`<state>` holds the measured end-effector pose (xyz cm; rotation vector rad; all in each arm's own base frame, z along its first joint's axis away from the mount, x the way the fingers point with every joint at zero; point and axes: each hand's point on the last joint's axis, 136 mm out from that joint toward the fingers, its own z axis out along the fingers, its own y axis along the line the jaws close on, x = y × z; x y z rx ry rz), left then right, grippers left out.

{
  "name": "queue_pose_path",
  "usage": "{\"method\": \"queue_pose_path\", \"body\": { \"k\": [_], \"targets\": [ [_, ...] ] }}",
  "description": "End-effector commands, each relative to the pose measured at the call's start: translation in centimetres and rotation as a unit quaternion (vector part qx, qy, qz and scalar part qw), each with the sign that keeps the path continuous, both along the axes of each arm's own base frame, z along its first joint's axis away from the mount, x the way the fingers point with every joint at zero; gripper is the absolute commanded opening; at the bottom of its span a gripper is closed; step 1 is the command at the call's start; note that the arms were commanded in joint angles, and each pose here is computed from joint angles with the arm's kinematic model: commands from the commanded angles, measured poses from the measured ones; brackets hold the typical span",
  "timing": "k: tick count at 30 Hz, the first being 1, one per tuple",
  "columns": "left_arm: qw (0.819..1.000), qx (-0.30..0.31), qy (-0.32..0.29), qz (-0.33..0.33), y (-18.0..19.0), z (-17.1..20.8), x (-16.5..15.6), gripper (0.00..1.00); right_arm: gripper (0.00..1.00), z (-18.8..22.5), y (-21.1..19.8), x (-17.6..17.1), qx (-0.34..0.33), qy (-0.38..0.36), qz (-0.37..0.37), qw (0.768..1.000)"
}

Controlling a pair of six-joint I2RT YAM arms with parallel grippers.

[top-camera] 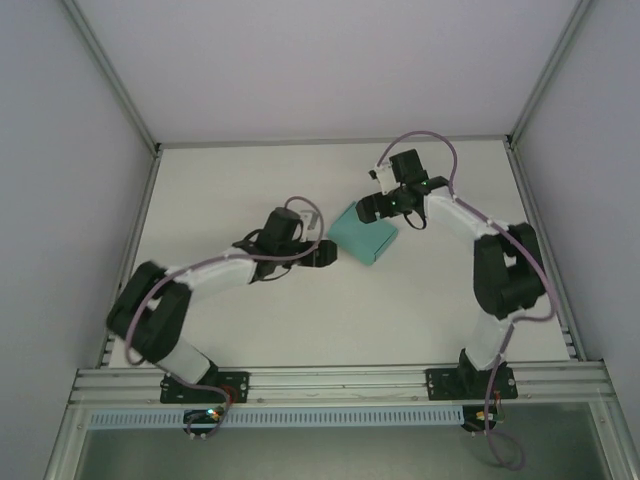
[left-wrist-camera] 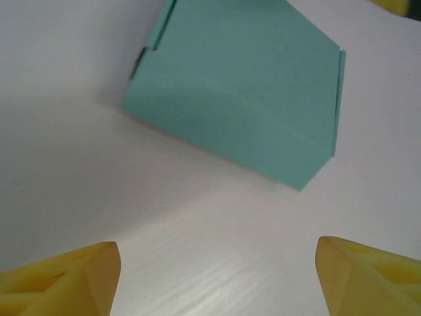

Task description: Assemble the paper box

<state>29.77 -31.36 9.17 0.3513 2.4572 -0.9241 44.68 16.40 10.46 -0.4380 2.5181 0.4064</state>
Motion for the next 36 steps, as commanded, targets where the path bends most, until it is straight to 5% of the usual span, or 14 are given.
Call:
{"method": "queue_pose_path", "body": {
  "k": [1, 11, 24, 29, 36],
  "targets": [
    [0.998, -0.034, -0.018, -0.045, -3.7, 0.7, 1.3, 0.76, 0.88, -2.5, 1.2, -0.5, 0.08, 0.09, -0.005, 0.993],
    [0.995, -0.049, 0.021, -0.082, -7.0, -2.2, 2.4, 0.68, 0.78, -6.7, 1.6, -2.6, 0.095, 0.165, -0.005, 0.982],
    [0.993, -0.08, 0.041, -0.078, -9.6, -4.1, 2.5, 0.67, 0.51, -8.6, 6.3, -8.5, 0.165, 0.226, -0.011, 0.96],
    [0.991, -0.116, 0.035, -0.061, -10.8, -4.0, 2.4, 0.6, 0.42, -9.7, 8.3, -10.2, 0.186, 0.242, -0.009, 0.952],
    [0.999, 0.005, 0.041, 0.03, -9.9, -6.9, 2.5, 0.4, 0.38, -10.1, 9.4, -11.2, 0.192, 0.247, -0.007, 0.95]
  ]
}}
